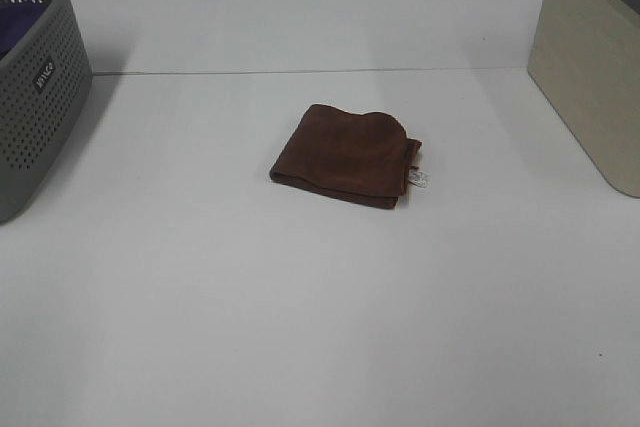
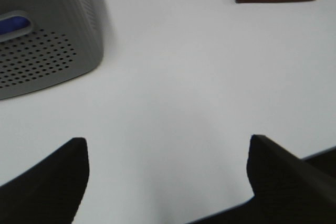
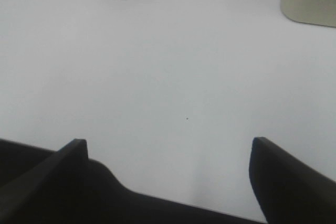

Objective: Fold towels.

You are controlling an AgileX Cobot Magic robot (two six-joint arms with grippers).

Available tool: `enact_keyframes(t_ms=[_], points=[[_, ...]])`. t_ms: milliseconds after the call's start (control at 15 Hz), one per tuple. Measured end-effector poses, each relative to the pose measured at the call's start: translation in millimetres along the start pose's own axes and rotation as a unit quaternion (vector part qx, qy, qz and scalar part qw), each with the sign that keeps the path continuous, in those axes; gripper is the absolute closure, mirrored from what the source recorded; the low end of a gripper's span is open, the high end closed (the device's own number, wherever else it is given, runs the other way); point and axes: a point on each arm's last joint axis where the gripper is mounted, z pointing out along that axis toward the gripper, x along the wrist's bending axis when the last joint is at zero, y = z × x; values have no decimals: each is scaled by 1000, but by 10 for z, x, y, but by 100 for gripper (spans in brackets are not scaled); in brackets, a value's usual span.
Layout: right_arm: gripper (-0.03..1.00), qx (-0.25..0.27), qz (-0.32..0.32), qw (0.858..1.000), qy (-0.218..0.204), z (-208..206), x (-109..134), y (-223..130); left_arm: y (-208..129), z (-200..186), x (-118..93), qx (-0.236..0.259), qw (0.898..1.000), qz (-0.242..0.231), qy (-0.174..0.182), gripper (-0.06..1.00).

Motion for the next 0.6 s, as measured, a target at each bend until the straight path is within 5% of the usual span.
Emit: enact_keyframes(t_ms=[333,600], points=[[16,-100,11,995,-27,-222,37,-199,-71,-121,-18,-45,998,-10,31,18],[16,-110,11,994,-26,-241,46,-220,-72,-123,-19,-46,998,-10,31,18]])
